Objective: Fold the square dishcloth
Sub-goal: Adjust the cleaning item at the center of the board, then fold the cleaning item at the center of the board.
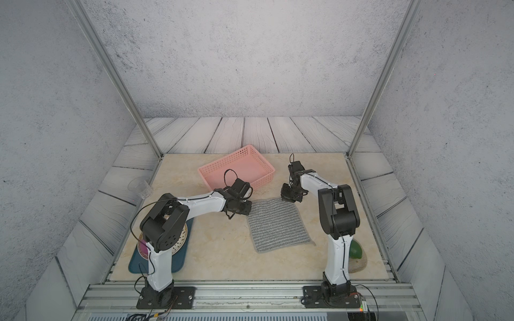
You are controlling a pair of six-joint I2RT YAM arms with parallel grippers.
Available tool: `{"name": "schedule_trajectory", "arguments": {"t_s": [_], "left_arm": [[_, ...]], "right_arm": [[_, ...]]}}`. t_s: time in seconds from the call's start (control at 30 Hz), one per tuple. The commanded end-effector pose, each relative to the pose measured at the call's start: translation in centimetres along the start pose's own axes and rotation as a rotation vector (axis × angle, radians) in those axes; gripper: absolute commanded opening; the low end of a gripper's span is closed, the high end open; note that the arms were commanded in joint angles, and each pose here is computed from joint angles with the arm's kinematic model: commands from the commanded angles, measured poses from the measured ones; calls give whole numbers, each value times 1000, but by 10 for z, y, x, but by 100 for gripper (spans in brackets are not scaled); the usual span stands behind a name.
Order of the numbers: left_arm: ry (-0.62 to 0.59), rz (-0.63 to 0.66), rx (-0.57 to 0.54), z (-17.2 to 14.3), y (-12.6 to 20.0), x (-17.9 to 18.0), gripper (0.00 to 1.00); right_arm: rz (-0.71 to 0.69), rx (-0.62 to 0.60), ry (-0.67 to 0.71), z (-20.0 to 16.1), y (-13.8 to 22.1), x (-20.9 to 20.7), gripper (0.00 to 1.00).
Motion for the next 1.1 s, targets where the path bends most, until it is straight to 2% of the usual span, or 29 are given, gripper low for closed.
{"name": "schedule_trajectory", "arguments": {"t_s": [0.0,0.13,0.43,0.57,0.67,0.83,1.07], "left_arm": [[-48,-5,66,-9,-14,5,34],[-87,-13,47,5,-13,3,36],[-137,-12,-31,24,24,4,58],[-166,-25,-25,27,27,11,55],[-193,-79,-10,27,25,11,54],[-267,-121,33,27,16,7,55],[-294,-142,67,30,2,4,51]], "right_arm": [[-93,-9,-91,4,-1,-29,15],[-115,4,-120,1,-4,-44,15],[-80,-55,27,10,38,-27,18],[-124,-104,95,18,57,-26,22],[-169,-115,127,24,60,-29,24],[-225,-99,173,32,56,-32,28],[-215,-45,226,36,43,-28,30]]}}
Point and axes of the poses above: each gripper's point midway between its finger pads, its own y axis back along the fingers, its own x axis along the line the jaws close on, z = x × y, the point moved 3 cm from there along y, back along the fingers, and after that the axes turned 9 degrees about -y, right-handed, at the moved point
